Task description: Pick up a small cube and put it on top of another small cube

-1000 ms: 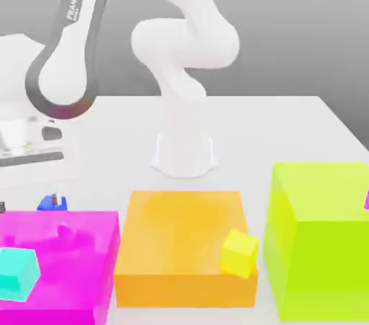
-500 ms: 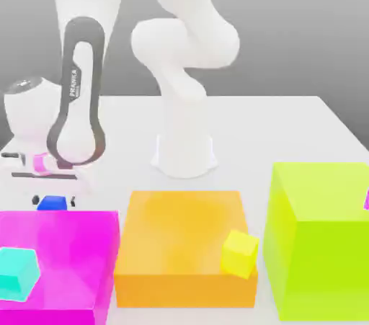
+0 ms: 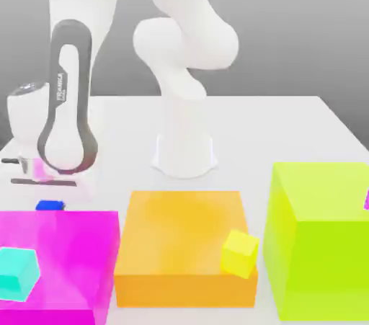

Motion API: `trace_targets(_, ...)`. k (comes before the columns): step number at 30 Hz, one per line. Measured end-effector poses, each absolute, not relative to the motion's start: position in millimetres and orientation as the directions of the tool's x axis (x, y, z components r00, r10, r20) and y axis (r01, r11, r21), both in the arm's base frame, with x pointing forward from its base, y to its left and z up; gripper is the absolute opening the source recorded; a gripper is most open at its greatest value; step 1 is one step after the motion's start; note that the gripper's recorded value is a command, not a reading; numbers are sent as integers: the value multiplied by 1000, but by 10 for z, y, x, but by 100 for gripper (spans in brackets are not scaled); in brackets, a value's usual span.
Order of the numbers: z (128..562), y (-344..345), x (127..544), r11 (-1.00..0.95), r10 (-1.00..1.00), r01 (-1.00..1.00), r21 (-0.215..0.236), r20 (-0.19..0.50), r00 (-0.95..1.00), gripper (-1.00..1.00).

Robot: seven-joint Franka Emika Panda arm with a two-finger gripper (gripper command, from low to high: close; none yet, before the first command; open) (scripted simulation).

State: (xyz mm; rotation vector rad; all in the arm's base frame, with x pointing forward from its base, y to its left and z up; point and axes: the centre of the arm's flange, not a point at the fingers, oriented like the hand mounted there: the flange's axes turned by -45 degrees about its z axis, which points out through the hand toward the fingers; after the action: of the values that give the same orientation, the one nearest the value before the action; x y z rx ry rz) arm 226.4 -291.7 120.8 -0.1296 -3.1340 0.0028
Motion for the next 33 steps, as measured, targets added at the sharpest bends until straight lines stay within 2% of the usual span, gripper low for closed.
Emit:
trace_targets(11, 1238, -2935, 2135, 996, 84, 85, 1, 85, -993, -100)
trace_targets(18, 1343, -2956, 2095, 996, 88, 88, -3, 110, -990, -100)
trace_targets(25, 1502, -2968, 2108, 996, 92, 91, -8, 103, -990, -100)
trace_targets(33, 1729, -2953, 2184, 996, 90, 89, -8, 57, -994, -100)
